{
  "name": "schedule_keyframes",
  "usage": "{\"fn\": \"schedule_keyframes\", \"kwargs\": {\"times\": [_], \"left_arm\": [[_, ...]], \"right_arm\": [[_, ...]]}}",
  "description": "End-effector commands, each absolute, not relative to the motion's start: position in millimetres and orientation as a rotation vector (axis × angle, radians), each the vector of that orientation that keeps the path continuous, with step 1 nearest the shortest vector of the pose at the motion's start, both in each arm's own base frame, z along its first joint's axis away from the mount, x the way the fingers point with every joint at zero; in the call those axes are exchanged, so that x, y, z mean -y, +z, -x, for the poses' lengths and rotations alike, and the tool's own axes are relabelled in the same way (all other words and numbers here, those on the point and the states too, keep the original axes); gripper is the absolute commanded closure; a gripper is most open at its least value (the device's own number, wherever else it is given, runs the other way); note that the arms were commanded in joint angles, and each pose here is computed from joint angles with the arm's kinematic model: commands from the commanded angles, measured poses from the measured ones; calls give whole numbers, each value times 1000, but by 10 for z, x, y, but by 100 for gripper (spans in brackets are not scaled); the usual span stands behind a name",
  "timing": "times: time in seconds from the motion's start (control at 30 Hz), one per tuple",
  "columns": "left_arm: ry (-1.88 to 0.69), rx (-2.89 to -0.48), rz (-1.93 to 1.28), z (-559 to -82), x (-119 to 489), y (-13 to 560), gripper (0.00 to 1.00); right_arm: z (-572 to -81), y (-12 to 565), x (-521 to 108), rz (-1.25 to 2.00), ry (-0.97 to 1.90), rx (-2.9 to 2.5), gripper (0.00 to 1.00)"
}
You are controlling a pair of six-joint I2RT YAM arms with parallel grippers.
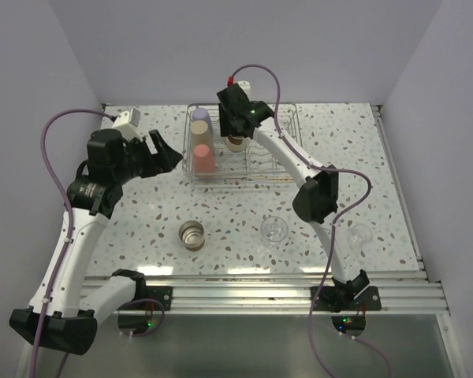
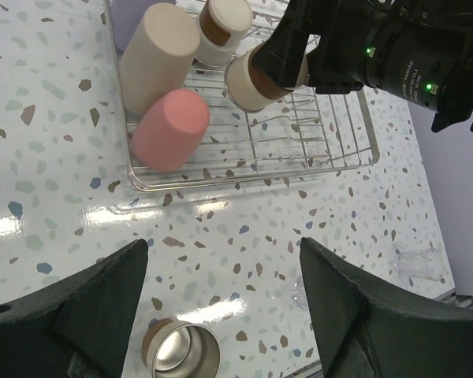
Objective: Load the cups into the dish rack
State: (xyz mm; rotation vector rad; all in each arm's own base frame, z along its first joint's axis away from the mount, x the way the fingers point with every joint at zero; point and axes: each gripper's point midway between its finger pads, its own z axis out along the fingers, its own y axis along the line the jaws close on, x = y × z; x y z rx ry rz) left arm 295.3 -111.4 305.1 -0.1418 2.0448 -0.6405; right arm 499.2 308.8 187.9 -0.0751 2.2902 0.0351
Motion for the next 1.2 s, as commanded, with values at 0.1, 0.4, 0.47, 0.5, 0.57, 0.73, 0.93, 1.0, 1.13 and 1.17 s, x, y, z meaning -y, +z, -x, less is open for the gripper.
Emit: {"fn": "schedule_keyframes", "kwargs": {"times": [0.1, 0.4, 0.47, 0.5, 0.57, 0.73, 0.93, 1.0, 1.13, 1.17], "left_arm": [[-589, -2053, 112, -2988, 1058, 2937, 20], [-603, -2079, 116, -3004, 1084, 2778, 20], [-595, -2080, 114, -3022, 1078, 2774, 20], [-592, -2079, 112, -3034, 1076, 2779, 20], [-584, -2080, 111, -3047, 1068, 2777, 20], [-572, -2085, 108, -3072, 1059, 2762, 20], [-550, -2097, 108, -3098, 1036, 2724, 20], [-549, -2099, 111, -3112, 1036, 2721, 20], [-550, -2103, 113, -3135, 1041, 2725, 20], [-550, -2099, 112, -3141, 1042, 2747, 20]], "right_arm": [[-5128, 1812, -3224, 74, 98, -2263, 100], [-5252, 1558, -3295, 67, 89, -2267, 100], [-5257, 1493, -3285, 68, 68, -2273, 100], [-5268, 1474, -3274, 67, 62, -2273, 100], [-5284, 1419, -3261, 61, 46, -2274, 100], [-5328, 1371, -3292, 60, 45, -2263, 97], [-5388, 1398, -3297, 66, 36, -2235, 52], [-5394, 1405, -3296, 80, 37, -2233, 41], [-5379, 1458, -3318, 93, 57, -2231, 18], [-5369, 1473, -3329, 92, 64, -2231, 12]]}}
